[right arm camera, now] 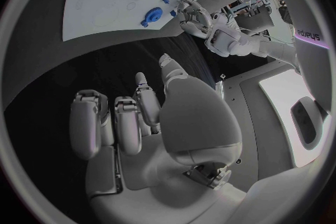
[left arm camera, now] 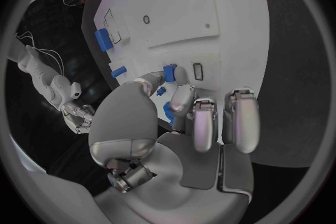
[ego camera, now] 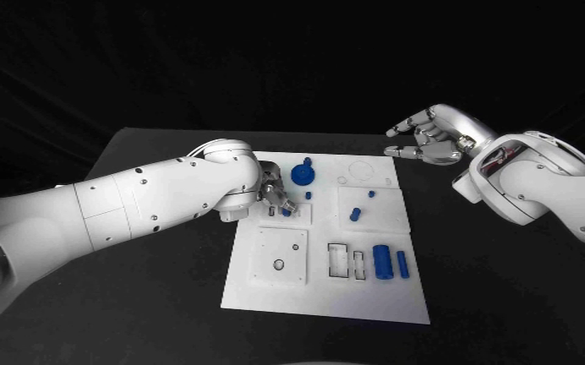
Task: Assemble the parts on the task board
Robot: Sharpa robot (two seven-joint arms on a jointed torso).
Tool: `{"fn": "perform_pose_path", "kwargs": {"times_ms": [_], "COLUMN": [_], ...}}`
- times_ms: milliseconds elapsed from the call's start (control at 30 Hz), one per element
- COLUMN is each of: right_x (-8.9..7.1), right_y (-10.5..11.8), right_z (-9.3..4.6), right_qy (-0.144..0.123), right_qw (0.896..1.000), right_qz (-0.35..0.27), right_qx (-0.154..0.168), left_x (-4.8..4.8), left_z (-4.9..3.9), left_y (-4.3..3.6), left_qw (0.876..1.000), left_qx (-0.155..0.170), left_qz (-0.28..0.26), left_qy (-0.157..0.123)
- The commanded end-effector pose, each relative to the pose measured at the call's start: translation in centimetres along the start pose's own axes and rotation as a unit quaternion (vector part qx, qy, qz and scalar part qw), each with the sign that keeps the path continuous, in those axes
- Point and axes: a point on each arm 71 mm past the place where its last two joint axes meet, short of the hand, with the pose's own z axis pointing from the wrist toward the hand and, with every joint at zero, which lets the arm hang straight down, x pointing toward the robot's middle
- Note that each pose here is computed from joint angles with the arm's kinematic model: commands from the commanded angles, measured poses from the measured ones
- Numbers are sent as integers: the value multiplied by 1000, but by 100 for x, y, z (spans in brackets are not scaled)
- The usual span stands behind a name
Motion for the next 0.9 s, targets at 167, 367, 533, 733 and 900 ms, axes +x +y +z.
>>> {"fn": "perform_pose_path", "kwargs": {"times_ms": [167,367,533,733,900], "right_x": [19,18,18,18,17], "right_y": [17,16,16,14,8], "right_z": [-2,-4,-7,-7,-6], "right_qy": [9,9,9,10,10], "right_qw": [1000,1000,1000,1000,1000], "right_qz": [-3,-3,-3,-3,-2], "right_qx": [-3,-3,-3,-2,-1], "left_x": [66,56,51,55,48], "left_z": [29,42,48,40,16], "left_y": [-17,-3,5,-1,-1], "left_qw": [1000,1000,1000,1000,1000], "left_qx": [0,-3,-4,-1,3], "left_qz": [7,5,5,2,-8], "left_qy": [22,21,21,23,19]}}
